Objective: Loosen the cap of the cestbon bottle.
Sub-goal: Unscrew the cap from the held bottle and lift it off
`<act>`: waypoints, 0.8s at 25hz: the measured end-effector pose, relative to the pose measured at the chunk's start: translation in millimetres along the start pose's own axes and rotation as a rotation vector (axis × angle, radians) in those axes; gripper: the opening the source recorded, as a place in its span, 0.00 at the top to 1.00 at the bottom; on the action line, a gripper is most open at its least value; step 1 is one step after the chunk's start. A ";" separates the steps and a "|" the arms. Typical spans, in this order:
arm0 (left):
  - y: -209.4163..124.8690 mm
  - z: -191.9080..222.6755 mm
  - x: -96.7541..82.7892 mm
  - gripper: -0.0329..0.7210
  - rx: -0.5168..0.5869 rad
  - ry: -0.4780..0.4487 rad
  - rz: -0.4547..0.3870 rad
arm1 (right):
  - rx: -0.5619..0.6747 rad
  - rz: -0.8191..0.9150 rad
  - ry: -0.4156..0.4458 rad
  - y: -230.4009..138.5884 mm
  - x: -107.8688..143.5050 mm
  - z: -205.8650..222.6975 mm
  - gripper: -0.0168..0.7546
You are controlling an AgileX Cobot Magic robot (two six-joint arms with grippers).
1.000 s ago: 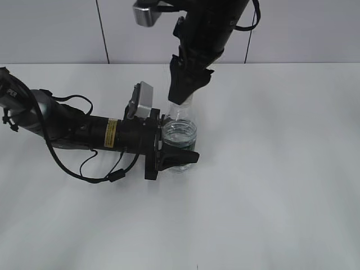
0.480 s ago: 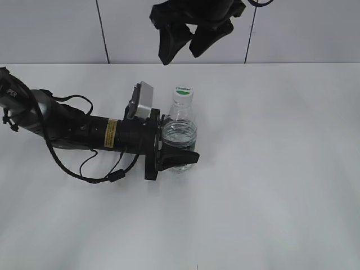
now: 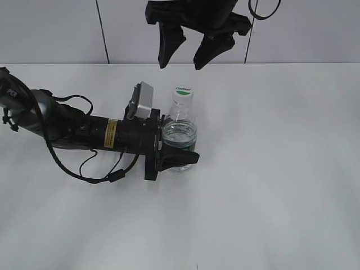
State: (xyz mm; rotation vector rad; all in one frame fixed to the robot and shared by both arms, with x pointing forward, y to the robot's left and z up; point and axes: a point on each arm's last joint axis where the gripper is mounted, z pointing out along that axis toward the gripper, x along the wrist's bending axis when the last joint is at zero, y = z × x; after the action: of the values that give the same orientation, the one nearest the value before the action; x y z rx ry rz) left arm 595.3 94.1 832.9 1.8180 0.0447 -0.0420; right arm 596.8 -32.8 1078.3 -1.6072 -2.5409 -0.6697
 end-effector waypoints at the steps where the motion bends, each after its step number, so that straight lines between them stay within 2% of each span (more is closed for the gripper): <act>1: 0.0 0.0 0.0 0.41 0.000 0.000 0.000 | 0.002 0.003 0.002 -0.2 0.1 0.4 0.31; 10: 0.0 0.0 -0.1 0.41 0.001 -0.001 0.000 | 0.005 0.011 0.004 -0.9 0.0 0.9 0.31; 16: 0.0 0.0 -0.1 0.41 0.000 -0.001 0.000 | 0.072 0.028 -0.010 -12.6 -5.7 15.3 0.31; 20: 0.0 0.0 -0.1 0.41 0.000 -0.001 0.000 | 0.073 0.030 -0.009 -13.1 -5.6 15.1 0.31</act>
State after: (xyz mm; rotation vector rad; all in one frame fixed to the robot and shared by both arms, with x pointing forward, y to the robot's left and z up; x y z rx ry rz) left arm 595.2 94.1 832.9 1.8183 0.0437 -0.0427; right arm 590.6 -36.4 1058.9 -1.6255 -2.5104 -0.5618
